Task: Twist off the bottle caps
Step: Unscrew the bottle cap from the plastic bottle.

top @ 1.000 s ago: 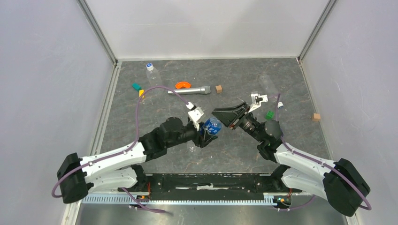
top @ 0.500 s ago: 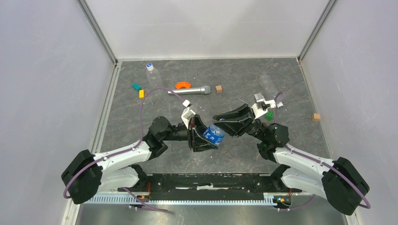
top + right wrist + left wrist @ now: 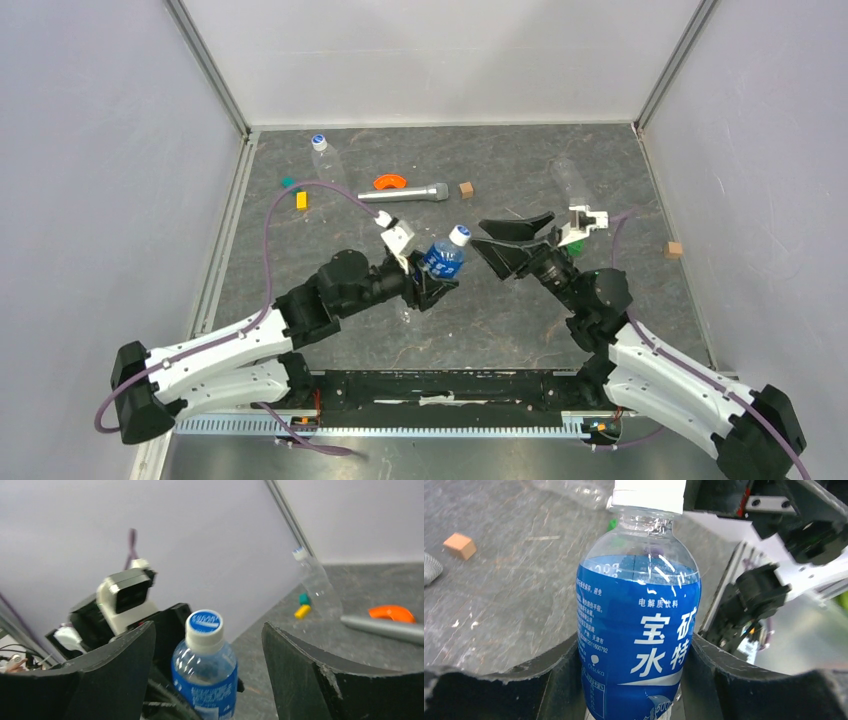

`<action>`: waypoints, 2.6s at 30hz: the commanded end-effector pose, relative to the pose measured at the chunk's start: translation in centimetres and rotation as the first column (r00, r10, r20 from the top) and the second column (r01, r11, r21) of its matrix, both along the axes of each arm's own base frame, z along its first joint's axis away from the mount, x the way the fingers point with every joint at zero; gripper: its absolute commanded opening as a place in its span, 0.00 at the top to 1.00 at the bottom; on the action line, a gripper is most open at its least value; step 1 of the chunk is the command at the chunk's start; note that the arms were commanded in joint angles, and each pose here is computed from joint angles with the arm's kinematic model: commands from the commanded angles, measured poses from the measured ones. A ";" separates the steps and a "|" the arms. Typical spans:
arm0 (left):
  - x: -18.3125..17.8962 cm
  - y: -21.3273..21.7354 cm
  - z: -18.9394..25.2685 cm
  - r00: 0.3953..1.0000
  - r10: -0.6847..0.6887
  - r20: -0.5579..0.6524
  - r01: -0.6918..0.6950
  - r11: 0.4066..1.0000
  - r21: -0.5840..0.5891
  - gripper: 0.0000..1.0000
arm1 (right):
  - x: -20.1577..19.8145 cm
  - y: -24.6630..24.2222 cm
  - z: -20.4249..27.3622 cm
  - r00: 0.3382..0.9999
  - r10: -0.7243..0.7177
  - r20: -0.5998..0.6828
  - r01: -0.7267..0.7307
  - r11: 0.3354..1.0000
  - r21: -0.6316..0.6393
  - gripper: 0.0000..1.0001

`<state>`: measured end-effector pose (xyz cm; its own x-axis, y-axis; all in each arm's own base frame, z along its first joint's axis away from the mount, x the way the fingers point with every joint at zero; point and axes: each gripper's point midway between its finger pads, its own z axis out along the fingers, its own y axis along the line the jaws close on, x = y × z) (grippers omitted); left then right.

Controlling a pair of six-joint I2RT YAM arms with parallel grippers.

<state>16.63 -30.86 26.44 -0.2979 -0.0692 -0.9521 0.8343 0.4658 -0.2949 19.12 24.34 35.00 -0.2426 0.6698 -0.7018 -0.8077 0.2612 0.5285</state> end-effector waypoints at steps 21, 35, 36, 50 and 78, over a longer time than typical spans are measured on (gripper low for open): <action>1.3 -1.0 -2.2 0.960 0.206 0.192 -0.256 0.922 0.291 0.98 | 2.3 2.2 -2.4 0.987 0.024 -0.158 -0.027 0.999 -0.019 0.44; 1.5 -1.7 -2.3 0.956 0.219 0.195 -0.269 0.921 0.282 0.98 | 2.5 2.6 -3.9 0.976 0.039 -0.213 -0.043 0.999 -0.014 0.45; 1.5 -1.6 -2.4 0.956 0.221 0.196 -0.271 0.920 0.283 0.98 | 2.5 2.6 -4.0 0.976 0.043 -0.215 -0.047 0.999 -0.013 0.49; 1.9 -1.8 -2.1 0.948 0.248 0.201 -0.296 0.919 0.261 0.98 | 2.5 2.7 -4.4 0.973 0.061 -0.224 -0.058 0.998 0.018 0.67; 1.2 -0.8 2.1 0.957 -0.265 -0.119 0.212 0.917 -0.339 0.98 | -5.3 2.6 3.5 0.919 0.316 0.235 -0.338 0.940 0.057 1.00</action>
<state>17.06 -32.37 22.87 -0.4420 -0.0524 -0.8955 0.8551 0.2770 -0.4382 20.74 27.33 31.32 -0.3617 0.6200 -0.6963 -0.7811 0.2062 0.5894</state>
